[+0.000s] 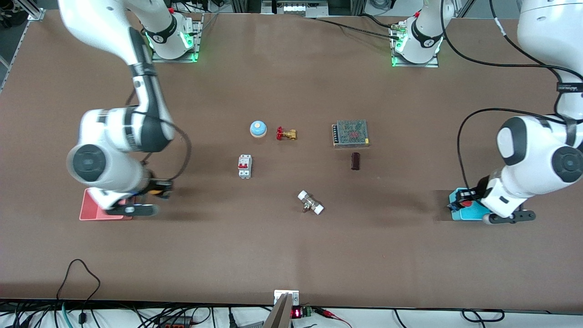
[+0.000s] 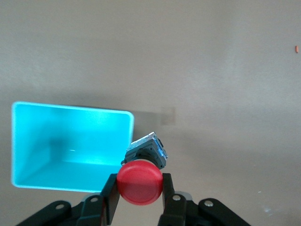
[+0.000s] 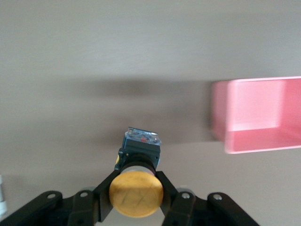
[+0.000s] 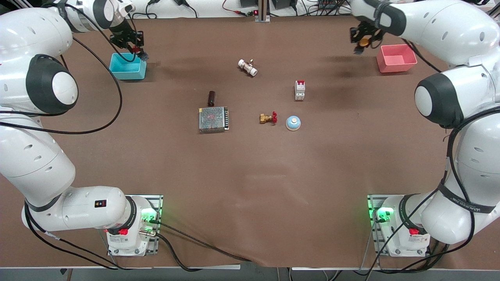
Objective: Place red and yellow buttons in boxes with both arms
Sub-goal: 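Carry the yellow button to the pink box while the left gripper carries red, then lower the yellow button into the pink box while the left gripper releases red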
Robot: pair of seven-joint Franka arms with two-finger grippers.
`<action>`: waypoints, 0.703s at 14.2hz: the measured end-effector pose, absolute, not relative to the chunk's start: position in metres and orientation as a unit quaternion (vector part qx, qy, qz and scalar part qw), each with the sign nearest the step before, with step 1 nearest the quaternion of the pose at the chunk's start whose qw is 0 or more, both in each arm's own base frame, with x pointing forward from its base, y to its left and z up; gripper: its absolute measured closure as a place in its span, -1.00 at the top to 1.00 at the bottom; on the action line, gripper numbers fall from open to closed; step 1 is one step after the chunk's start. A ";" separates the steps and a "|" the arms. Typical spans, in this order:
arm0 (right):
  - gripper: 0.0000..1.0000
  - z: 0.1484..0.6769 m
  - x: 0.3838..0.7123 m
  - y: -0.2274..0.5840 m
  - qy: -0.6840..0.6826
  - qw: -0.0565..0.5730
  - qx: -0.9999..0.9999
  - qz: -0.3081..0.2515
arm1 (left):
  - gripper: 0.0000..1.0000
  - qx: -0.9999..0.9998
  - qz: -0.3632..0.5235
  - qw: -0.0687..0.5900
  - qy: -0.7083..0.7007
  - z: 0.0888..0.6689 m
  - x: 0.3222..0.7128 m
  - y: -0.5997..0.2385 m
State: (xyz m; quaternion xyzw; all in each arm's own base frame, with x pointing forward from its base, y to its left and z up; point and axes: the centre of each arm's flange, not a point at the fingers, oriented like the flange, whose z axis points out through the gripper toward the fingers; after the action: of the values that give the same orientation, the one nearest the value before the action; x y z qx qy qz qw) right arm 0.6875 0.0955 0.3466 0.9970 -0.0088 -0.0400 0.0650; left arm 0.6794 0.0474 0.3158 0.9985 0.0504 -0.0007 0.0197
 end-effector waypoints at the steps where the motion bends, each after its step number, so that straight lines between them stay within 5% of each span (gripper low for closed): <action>1: -0.27 0.349 0.690 0.067 -0.008 0.071 0.997 -0.041 | -0.18 0.999 0.000 0.020 0.042 0.316 0.678 0.060; 10: -0.27 0.305 0.702 -0.070 0.011 0.078 0.995 -0.057 | -0.18 0.999 -0.025 -0.022 -0.012 0.286 0.670 0.107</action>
State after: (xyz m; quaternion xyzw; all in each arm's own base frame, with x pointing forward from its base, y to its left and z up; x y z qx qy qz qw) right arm 0.7017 -0.0696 0.3048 0.9953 0.0115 -0.0574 0.0777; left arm 0.6705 0.1071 0.2856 0.9994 -0.0120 -0.0254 -0.0225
